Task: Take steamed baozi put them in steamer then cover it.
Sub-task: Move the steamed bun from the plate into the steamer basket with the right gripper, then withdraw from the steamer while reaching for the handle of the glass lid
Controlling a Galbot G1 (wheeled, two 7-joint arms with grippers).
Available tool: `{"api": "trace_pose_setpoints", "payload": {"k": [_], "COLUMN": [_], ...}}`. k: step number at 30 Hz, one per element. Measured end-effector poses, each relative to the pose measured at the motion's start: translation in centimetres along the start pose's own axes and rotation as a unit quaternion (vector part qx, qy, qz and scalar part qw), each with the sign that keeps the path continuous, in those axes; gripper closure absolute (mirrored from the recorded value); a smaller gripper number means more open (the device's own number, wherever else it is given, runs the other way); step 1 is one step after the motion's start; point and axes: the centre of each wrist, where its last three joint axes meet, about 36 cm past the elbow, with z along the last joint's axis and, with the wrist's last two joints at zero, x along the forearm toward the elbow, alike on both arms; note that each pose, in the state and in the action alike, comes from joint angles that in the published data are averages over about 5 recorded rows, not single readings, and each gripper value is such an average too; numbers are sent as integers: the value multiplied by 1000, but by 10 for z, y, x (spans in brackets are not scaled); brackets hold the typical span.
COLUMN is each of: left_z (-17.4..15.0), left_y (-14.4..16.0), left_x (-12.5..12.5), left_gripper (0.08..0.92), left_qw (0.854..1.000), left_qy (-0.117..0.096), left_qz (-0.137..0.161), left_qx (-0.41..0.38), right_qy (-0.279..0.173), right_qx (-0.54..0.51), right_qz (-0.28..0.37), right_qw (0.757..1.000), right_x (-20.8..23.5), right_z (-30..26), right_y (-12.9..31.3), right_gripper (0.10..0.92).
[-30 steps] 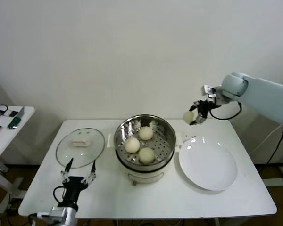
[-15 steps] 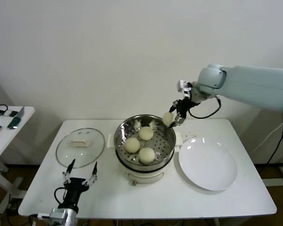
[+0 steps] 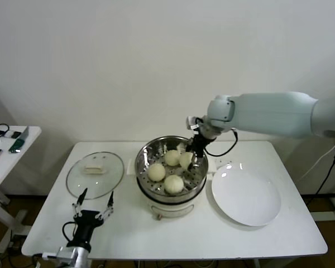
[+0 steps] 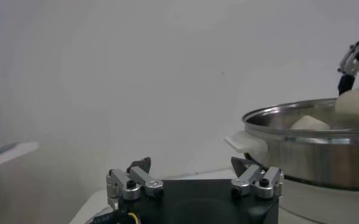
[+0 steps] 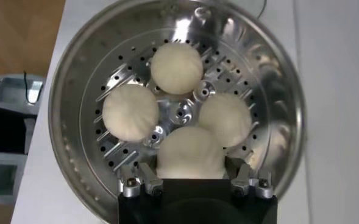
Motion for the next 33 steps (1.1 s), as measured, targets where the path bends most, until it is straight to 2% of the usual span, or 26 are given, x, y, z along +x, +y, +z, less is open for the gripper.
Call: {"api": "trace_pose_setpoints", "payload": {"k": [12, 17, 20, 33], "left_z": [3, 3, 3, 2], "left_y": [1, 2, 2, 2], "left_x": [-2, -3, -3, -4], "left_gripper": [177, 177, 177, 177], "left_qw": [1000, 1000, 1000, 1000], "left_qy": [2, 2, 2, 0], "left_qz": [0, 0, -1, -1], "left_qx": [0, 0, 0, -3], "right_qy": [22, 25, 23, -15], "right_qx": [3, 3, 0, -12], "right_qz": [-11, -9, -7, -10], "right_qw": [1000, 1000, 1000, 1000], "right_x": [-29, -32, -30, 5], "right_z": [6, 5, 5, 17], "right_y": [-1, -2, -3, -4], "right_gripper": [292, 233, 204, 200]}}
